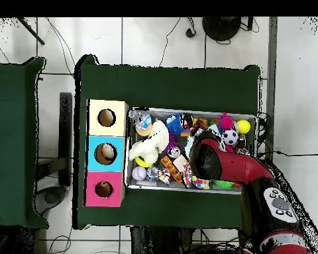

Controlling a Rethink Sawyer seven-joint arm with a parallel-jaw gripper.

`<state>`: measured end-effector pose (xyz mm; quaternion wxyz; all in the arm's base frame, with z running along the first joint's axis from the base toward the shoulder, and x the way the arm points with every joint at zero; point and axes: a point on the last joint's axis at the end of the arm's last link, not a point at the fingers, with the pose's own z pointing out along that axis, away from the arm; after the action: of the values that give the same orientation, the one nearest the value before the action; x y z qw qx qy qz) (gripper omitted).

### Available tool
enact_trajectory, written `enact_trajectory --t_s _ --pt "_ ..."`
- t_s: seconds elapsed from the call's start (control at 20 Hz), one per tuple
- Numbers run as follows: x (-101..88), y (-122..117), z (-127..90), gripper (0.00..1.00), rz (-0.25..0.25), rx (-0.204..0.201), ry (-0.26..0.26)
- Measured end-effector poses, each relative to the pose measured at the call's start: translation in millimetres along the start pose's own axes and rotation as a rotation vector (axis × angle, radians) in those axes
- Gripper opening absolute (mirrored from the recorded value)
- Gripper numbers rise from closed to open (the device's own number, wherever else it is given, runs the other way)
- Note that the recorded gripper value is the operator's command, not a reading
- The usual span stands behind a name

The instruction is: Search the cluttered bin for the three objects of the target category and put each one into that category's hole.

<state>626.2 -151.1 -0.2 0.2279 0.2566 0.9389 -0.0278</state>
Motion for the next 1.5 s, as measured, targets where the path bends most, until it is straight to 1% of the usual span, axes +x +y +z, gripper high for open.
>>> enact_trajectory --t_s 0.5,0.8,1.45,1.5 --pt "18.4 3.1 24.9 1.0 0.002 -0.009 0.026" --pt "22.2 5.1 30.2 1.0 0.003 -0.017 0.026" --pt "24.1 5.9 31.5 1.0 0.003 -0.019 0.028" --pt "25.3 6.7 31.9 0.0 0.002 -0.019 0.03"
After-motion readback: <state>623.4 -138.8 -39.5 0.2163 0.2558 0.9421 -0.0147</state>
